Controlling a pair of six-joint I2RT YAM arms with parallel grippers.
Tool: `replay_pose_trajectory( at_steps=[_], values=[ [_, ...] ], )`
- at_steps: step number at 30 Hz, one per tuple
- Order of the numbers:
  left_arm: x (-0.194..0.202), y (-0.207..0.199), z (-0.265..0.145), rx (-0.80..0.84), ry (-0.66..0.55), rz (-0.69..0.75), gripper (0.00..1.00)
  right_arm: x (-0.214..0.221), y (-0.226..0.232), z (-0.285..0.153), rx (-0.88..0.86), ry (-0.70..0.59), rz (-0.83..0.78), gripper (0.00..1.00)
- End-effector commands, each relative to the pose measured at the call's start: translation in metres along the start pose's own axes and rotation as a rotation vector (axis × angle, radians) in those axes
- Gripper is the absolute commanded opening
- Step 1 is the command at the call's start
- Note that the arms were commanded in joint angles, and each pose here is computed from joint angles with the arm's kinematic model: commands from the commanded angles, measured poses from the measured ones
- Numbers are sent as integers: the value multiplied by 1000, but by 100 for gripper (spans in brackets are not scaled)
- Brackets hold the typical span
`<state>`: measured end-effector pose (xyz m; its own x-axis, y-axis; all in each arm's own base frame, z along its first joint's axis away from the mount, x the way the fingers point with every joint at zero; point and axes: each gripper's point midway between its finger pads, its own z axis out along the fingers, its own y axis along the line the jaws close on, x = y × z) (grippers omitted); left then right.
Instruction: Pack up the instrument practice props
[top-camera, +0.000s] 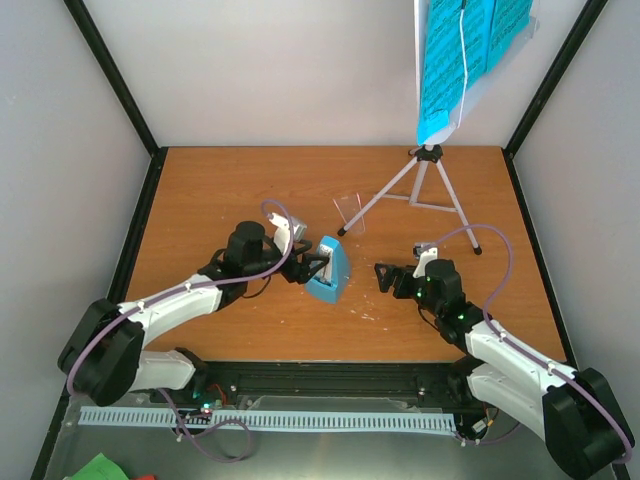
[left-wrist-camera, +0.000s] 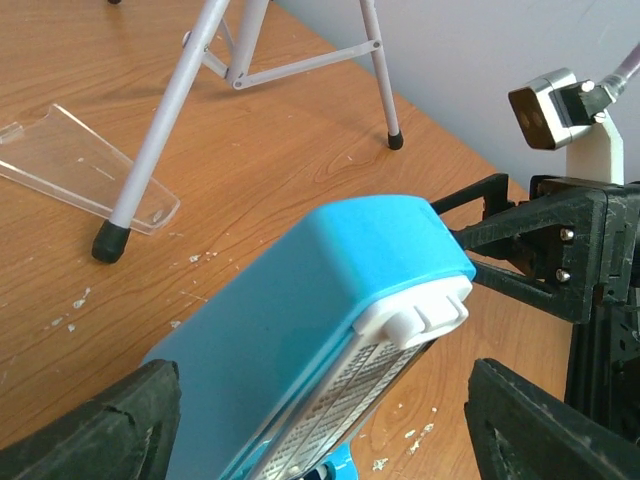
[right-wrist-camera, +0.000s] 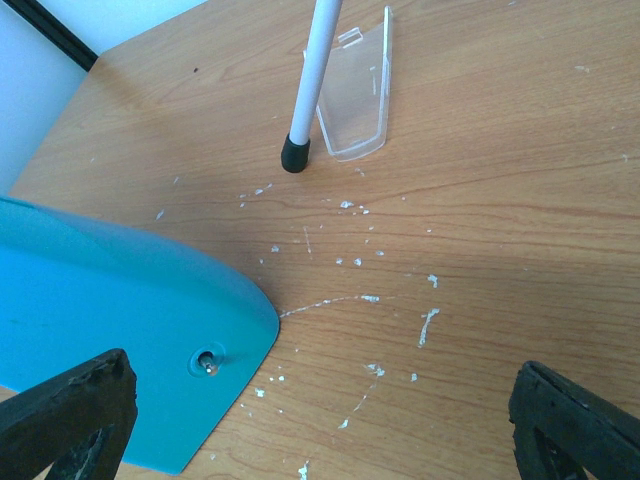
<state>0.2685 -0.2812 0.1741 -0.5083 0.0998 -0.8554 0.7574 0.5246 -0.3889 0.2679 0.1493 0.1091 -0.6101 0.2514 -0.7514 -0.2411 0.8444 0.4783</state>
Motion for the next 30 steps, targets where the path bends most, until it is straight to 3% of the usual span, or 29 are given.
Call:
replay_pose_trajectory(
  at_steps=[1, 30],
  values=[
    [-22, -15, 3, 50, -39, 82, 77, -3, 0, 1, -4, -9, 14, 100],
    [-13, -8, 17, -4, -7, 86, 57, -1, -2, 2, -3, -8, 12, 100]
  ],
)
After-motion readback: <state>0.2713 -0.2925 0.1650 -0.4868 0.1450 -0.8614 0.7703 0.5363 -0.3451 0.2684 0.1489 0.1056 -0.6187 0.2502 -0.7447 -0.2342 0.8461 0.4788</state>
